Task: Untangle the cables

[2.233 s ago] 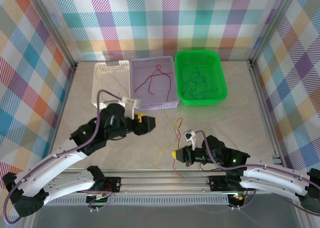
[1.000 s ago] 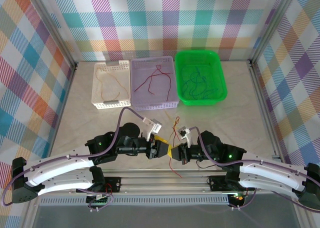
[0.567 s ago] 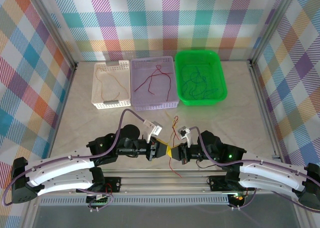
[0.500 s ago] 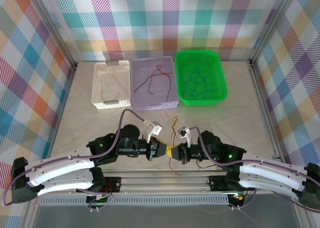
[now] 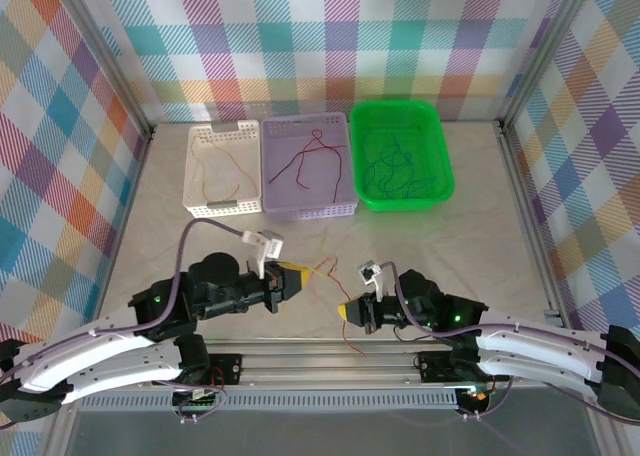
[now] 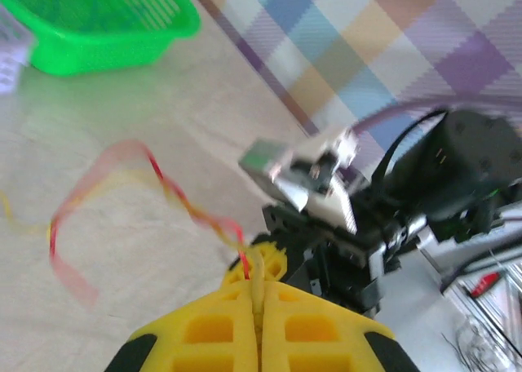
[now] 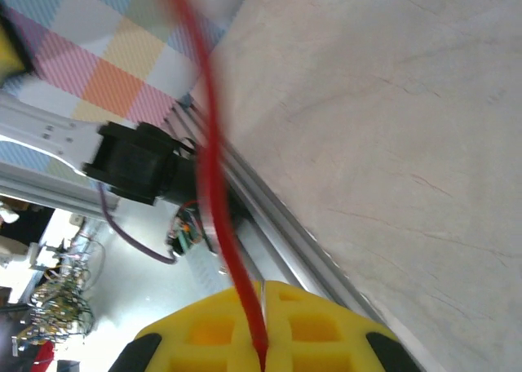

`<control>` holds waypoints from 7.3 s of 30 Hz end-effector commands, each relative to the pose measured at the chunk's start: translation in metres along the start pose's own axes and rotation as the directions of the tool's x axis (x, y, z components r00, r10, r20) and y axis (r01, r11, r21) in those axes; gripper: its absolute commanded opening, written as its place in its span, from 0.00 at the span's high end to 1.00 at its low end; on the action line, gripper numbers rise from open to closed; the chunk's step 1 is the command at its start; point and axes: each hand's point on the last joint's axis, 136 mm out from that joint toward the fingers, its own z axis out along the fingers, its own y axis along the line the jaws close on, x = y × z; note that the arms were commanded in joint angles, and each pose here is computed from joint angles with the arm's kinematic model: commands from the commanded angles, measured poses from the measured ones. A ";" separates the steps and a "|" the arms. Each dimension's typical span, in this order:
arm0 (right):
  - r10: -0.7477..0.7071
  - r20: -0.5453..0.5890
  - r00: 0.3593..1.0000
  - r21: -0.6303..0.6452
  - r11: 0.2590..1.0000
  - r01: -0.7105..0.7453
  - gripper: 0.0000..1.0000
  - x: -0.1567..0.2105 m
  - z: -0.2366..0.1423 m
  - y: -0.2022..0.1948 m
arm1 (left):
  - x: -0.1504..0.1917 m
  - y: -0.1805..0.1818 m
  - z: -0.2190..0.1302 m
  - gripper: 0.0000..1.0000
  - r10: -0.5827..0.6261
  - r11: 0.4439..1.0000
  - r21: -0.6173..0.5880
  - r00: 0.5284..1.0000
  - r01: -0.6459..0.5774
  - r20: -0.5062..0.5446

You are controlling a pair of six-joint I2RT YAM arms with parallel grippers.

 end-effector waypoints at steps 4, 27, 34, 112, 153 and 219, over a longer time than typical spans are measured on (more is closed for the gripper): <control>0.049 -0.004 0.999 0.113 0.992 -0.048 1.00 0.024 -0.007 -0.039 | -0.070 0.012 -0.058 1.00 0.097 0.980 -0.192 0.972 -0.056 0.212; 0.300 0.103 0.948 0.376 0.871 -0.316 1.00 0.052 -0.043 -0.119 | -0.241 -0.020 -0.184 1.00 0.536 0.743 -0.632 0.759 -0.218 0.369; 0.243 0.108 0.964 0.324 0.908 -0.265 1.00 0.025 -0.048 -0.090 | -0.275 -0.015 -0.172 1.00 0.607 0.633 -0.742 0.737 -0.221 0.298; -0.049 -0.026 0.998 0.034 0.998 0.050 1.00 -0.238 -0.033 0.113 | -0.170 0.394 0.006 1.00 -0.130 0.427 -0.878 0.976 0.215 0.175; 0.351 -0.034 0.936 0.353 0.880 -0.317 1.00 -0.336 0.151 -0.232 | -0.119 0.536 0.046 0.79 -0.340 0.236 -0.946 0.931 0.222 0.134; -0.073 0.007 0.997 0.316 0.946 0.067 0.40 -0.388 0.108 -0.119 | -0.163 0.354 -0.041 0.03 -0.307 0.339 -0.756 0.826 0.560 0.473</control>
